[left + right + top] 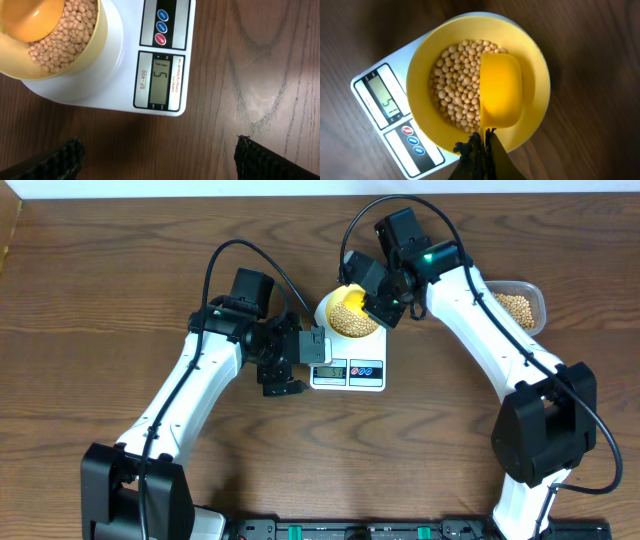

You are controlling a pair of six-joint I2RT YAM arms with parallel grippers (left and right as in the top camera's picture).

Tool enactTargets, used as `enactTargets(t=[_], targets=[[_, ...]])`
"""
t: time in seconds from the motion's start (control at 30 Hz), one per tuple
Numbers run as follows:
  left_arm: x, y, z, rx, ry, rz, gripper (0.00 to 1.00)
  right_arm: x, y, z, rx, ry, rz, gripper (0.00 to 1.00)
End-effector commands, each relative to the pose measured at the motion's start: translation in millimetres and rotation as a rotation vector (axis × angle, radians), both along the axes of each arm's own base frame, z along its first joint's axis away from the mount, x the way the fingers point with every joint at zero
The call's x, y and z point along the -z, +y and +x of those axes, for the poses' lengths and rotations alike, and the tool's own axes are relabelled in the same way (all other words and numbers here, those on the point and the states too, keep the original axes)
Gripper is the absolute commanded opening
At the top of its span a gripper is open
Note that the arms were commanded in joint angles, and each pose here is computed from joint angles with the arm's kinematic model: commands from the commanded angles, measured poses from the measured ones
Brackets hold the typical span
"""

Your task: Scoop item into bowl and weigh 50g on scale

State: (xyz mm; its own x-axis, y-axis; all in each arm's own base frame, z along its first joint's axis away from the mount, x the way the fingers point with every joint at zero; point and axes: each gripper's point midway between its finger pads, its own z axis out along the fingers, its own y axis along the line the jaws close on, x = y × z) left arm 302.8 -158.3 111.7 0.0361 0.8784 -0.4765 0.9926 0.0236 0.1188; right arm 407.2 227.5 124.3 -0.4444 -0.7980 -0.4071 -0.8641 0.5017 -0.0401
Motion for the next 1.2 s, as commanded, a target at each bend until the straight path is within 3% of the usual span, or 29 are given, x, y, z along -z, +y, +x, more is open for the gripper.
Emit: enactTargets(t=[0.0, 0.57, 1.0, 1.17], targets=[[-4.1, -1.5, -1.7, 0.004, -0.001, -0.022, 0.98, 4.1, 1.8, -6.2, -0.006, 0.021, -0.003, 0.01], [-4.1, -1.5, -1.7, 0.004, -0.002, -0.023, 0.97, -3.9, 13.3, -15.8, 0.071, 0.153, 0.177, 0.01], [-4.1, -1.5, -1.7, 0.004, -0.001, -0.022, 0.98, -45.3, -2.4, -8.0, 0.128, 0.331, 0.577, 0.01], [-4.1, -1.5, -1.7, 0.004, -0.002, -0.023, 0.98, -49.0, -16.4, -1.3, 0.157, 0.332, 0.61, 0.01]])
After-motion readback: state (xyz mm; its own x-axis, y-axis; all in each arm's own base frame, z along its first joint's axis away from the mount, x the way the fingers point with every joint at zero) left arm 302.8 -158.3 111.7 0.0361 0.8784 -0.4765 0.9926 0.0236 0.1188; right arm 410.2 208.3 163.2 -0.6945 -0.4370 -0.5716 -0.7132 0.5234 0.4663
